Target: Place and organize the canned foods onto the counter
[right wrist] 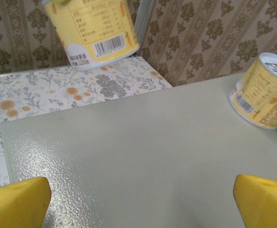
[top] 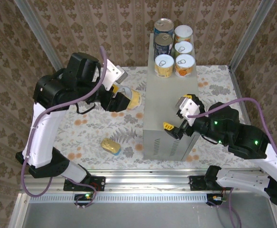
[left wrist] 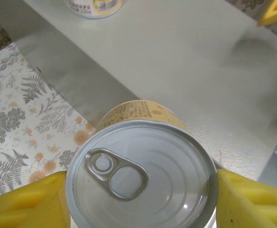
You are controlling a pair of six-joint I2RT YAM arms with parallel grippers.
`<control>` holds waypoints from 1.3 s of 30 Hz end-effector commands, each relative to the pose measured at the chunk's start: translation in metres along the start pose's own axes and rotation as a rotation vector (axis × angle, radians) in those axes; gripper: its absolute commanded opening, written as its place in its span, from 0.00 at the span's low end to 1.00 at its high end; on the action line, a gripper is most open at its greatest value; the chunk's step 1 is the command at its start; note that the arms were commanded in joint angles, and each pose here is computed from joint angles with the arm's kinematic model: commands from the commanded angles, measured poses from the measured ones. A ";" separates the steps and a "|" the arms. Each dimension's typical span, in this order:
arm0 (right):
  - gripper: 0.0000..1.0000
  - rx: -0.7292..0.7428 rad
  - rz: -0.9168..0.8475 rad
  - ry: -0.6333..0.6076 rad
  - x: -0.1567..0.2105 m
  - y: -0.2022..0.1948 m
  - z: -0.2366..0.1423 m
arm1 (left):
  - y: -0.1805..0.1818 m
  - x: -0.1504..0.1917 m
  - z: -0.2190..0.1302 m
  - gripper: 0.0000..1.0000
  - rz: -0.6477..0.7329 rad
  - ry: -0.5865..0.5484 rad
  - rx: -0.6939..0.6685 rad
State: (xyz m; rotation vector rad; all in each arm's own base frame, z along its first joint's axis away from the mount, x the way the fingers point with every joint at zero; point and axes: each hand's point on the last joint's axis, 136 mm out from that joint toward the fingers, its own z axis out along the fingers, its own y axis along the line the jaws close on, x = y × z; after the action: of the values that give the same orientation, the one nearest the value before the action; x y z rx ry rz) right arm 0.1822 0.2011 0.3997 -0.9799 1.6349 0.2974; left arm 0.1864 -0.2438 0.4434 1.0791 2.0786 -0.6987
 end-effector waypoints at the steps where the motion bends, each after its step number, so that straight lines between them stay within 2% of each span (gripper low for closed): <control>1: 1.00 -0.042 -0.027 -0.051 -0.015 0.007 0.003 | -0.018 -0.023 -0.016 0.00 0.084 -0.111 0.058; 6: 1.00 -0.093 -0.051 -0.116 -0.031 0.018 0.017 | -0.029 -0.029 -0.009 0.00 0.109 -0.120 0.115; 11: 1.00 -0.082 -0.072 -0.147 -0.043 0.017 0.031 | -0.039 -0.031 0.000 0.00 0.135 -0.107 0.150; 33: 1.00 -0.042 -0.091 -0.127 -0.047 0.015 0.069 | -0.075 -0.040 0.016 0.00 0.220 -0.110 0.266; 39: 0.90 -0.036 -0.081 -0.123 -0.044 0.013 0.065 | -0.076 -0.040 0.018 0.00 0.222 -0.107 0.265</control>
State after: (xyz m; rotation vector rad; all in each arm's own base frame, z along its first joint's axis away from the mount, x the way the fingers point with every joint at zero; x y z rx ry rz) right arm 0.2160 0.2761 0.4012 -1.0842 1.5027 0.3314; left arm 0.1504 -0.3098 0.4467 1.3572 1.9191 -0.8801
